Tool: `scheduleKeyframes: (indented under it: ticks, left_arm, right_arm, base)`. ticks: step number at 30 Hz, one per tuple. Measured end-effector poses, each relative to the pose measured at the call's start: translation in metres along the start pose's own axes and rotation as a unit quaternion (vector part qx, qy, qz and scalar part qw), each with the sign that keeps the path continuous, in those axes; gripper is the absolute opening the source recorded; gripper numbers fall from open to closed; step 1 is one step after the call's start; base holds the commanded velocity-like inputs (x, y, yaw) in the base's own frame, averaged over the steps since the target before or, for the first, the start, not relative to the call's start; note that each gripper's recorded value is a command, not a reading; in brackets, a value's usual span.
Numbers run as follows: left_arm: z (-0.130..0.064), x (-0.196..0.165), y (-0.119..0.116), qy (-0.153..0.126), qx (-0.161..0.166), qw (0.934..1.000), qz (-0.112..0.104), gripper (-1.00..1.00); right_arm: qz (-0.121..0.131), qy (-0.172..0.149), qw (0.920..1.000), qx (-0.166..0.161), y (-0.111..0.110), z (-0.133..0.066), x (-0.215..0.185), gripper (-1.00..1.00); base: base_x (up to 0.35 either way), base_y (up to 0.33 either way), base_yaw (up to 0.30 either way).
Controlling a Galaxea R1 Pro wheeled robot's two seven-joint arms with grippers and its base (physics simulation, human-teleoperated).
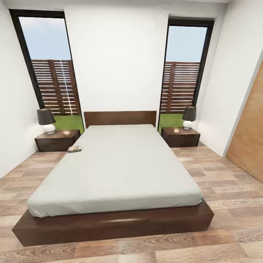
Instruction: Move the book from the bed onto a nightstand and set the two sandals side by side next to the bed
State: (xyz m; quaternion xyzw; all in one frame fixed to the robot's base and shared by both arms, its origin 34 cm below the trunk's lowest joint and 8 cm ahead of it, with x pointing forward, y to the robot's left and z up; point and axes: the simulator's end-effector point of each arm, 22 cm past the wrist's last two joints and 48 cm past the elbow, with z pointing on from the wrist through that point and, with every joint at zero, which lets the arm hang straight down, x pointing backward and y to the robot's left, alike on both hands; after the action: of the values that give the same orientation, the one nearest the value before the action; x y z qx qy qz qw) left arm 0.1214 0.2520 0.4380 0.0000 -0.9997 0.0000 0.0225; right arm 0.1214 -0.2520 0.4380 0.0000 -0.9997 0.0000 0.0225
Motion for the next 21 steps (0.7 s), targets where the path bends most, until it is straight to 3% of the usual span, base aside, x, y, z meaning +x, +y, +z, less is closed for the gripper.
scheduleKeyframes:
  ticks: [9,21]
  left_arm:
    - [0.0,-0.001,-0.004,0.0,0.003,1.0,-0.002,1.0]
    - [-0.001,-0.033,-0.006,-0.033,0.004,0.9995,-0.002,1.0]
  right_arm:
    - [0.001,0.001,1.0,0.001,0.0,0.0,0.0,1.0]
    - [0.004,0.002,1.0,0.002,-0.001,0.0,0.0,1.0]
  base:
    - [0.0,0.0,0.0]
    - [0.0,0.0,-0.049]
